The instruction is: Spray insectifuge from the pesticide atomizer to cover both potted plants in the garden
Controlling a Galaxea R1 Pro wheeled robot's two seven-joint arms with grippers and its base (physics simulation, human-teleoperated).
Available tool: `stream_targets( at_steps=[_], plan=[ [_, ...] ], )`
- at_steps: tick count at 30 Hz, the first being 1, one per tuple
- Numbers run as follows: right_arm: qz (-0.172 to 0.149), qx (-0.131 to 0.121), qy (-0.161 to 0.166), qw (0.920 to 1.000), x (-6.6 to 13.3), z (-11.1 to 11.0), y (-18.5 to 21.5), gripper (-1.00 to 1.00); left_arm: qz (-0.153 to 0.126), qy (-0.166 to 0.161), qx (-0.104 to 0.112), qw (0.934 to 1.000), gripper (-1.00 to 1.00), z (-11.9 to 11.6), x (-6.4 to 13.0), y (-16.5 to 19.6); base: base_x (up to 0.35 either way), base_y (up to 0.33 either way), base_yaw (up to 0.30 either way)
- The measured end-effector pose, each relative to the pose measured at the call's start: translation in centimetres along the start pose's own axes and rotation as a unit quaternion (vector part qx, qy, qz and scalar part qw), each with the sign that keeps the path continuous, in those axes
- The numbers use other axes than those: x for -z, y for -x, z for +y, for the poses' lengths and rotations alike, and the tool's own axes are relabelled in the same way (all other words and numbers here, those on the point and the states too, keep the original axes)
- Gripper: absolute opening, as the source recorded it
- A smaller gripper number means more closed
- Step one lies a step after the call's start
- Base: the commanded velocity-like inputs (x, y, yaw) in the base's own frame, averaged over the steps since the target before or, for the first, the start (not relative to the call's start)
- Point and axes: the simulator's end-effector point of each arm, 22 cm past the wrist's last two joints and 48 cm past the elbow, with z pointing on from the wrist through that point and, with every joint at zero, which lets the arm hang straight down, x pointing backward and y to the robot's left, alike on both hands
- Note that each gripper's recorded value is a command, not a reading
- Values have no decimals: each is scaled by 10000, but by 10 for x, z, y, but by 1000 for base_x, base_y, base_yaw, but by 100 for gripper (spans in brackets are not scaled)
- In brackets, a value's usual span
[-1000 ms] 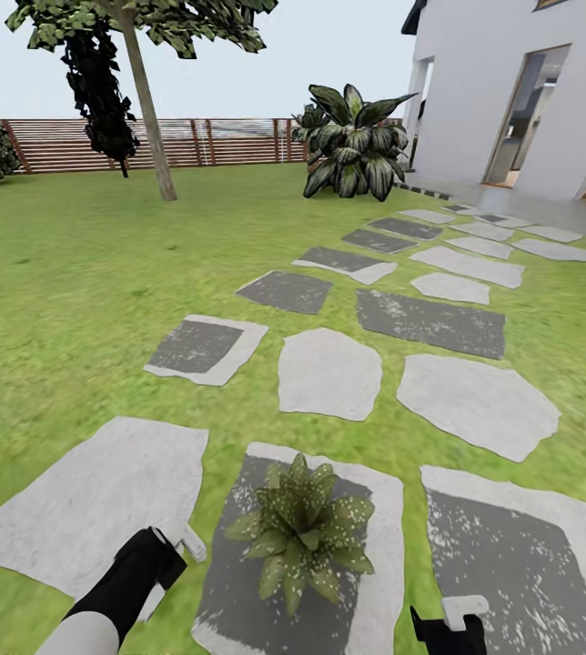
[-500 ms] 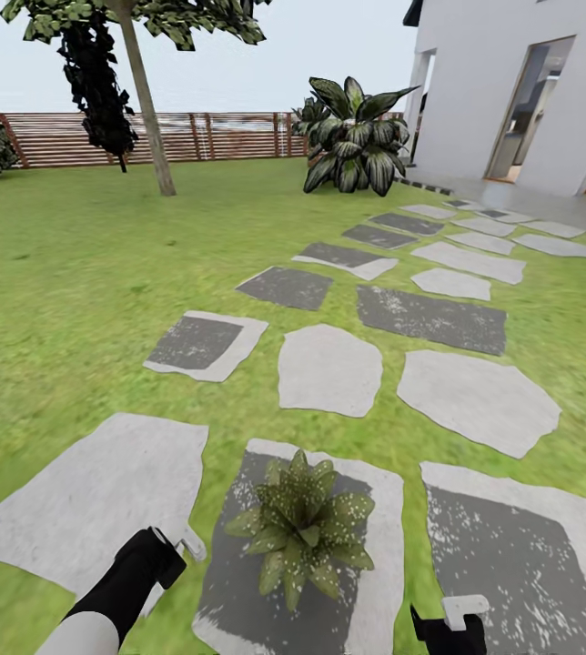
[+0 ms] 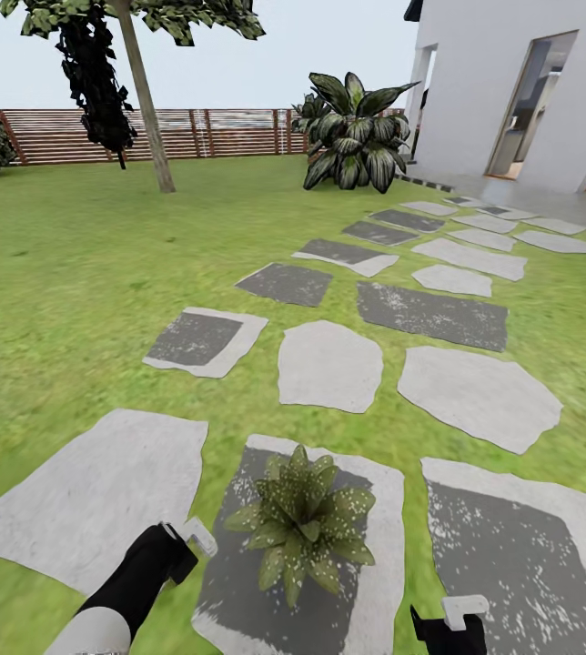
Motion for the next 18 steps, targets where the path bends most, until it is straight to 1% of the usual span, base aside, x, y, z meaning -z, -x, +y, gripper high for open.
stream_targets(
  at_steps=[2, 6, 9, 13, 14, 15, 18],
  plan=[
    [5, 2, 4, 10000, 0, 0, 0, 100, -29, 0, 10, 10000, -100, -1, 1, 6, 0, 0, 0],
    [7, 3, 7, 10000, 0, 1, -1, 100, -233, 82, 53, 9997, -100, 15, 10, 39, 0, 0, 0],
    [3, 0, 3, 10000, 0, 0, 0, 100, -339, 95, 83, 9993, -100, 20, 14, 55, 0, 0, 0],
    [2, 2, -8, 10000, 0, -1, 0, 100, -374, 108, 149, 9991, -100, 26, 16, 60, 0, 0, 0],
    [2, 4, -9, 10000, 0, -1, 0, 100, -327, 47, 129, 9994, -100, 20, 12, 55, 0, 0, 0],
    [3, 7, -9, 10000, 0, -1, 0, 100, -207, -99, 69, 9997, -100, 6, 6, 45, 0, 0, 0],
    [3, 8, -8, 10000, 0, -1, 0, 100, 18, -402, -57, 9992, -100, -23, -5, 26, 0, 0, 0]
  ],
)
